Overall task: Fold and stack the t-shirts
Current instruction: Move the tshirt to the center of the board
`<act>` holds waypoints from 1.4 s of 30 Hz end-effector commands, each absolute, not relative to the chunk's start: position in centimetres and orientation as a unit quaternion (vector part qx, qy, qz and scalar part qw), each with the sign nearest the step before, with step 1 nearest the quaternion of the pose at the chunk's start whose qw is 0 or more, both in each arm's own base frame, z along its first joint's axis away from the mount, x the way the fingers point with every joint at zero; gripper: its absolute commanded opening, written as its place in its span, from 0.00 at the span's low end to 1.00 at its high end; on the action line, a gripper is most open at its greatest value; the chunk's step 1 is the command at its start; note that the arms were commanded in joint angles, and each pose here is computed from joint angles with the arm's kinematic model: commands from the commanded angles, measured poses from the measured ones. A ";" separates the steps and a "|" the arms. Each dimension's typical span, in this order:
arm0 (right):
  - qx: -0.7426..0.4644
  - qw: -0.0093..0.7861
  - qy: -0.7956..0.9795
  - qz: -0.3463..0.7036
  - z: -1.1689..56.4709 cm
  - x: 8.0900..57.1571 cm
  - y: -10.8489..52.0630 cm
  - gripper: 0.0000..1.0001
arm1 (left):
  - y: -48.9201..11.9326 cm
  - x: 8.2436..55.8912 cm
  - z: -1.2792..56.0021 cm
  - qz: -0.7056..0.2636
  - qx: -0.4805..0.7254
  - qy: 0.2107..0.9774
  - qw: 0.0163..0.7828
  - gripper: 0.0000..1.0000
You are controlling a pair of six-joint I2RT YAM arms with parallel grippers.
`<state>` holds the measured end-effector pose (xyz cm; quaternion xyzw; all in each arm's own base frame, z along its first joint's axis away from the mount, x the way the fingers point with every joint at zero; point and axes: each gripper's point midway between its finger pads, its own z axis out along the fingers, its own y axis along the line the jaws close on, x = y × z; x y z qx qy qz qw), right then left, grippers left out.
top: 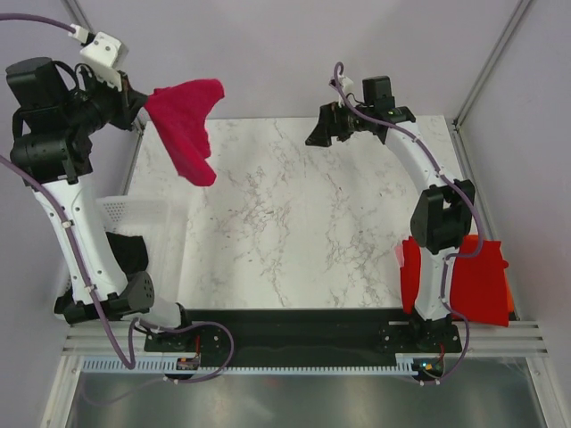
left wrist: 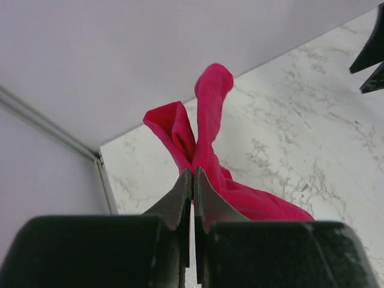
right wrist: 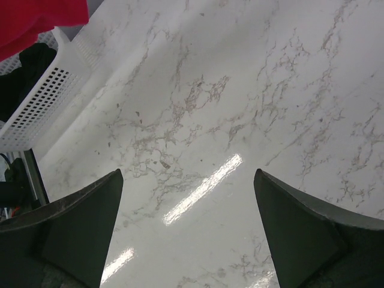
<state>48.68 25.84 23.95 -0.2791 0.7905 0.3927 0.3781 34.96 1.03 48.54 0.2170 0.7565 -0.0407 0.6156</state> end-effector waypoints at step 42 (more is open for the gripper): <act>-0.756 0.338 0.545 0.132 18.4 34.5 21.3 0.80 | -19.8 49.1 25.3 -0.158 0.289 0.834 0.442 0.45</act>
